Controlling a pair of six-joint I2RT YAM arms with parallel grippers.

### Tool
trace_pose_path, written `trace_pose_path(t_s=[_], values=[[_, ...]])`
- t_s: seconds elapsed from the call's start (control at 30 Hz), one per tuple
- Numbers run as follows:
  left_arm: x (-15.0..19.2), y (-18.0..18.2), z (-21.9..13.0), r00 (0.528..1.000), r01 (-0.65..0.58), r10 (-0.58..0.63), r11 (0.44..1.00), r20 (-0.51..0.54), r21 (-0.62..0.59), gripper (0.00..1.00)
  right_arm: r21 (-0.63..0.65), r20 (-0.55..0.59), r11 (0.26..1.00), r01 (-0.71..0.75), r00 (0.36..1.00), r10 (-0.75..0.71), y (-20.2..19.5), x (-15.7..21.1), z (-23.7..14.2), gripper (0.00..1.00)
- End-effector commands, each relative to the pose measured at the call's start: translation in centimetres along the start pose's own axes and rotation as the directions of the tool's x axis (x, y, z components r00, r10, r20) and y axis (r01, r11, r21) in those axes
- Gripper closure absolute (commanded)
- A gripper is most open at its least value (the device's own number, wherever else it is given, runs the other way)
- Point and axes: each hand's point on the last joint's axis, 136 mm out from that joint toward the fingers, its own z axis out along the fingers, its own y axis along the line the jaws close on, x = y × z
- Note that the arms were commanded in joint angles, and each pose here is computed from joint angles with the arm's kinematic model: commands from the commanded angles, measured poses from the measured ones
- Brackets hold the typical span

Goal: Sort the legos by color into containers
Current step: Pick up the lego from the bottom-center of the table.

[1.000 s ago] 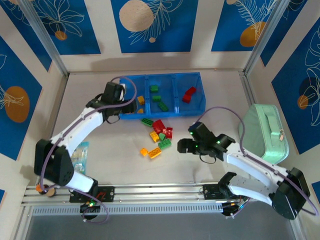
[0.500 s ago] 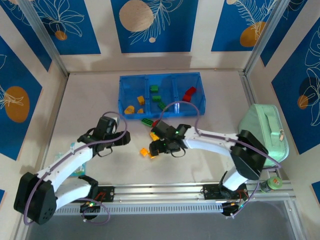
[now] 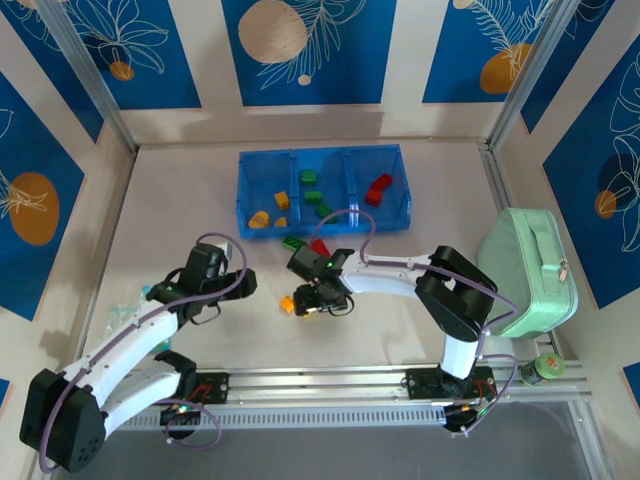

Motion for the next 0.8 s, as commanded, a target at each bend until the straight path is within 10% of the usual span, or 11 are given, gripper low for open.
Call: trace_pose_path(t_s=[0.0, 0.33, 0.77], values=[[0.7, 0.3, 0.0, 1.000, 0.001, -0.001, 1.000, -0.010, -0.006, 0.27, -0.026, -0.019, 0.999, -0.028, 0.999, 0.027, 1.1, 0.2, 0.7, 0.30], [0.9, 0.5, 0.1, 1.000, 0.003, -0.003, 1.000, -0.007, -0.009, 0.28, 0.011, 0.023, 0.999, -0.042, 0.999, 0.042, 0.0, 0.5, 0.0, 0.63], [0.6, 0.3, 0.0, 1.000, 0.007, -0.007, 1.000, 0.014, 0.005, 0.29, 0.027, 0.149, 1.000, 0.015, 0.989, -0.019, 0.4, -1.0, -4.9, 0.80]])
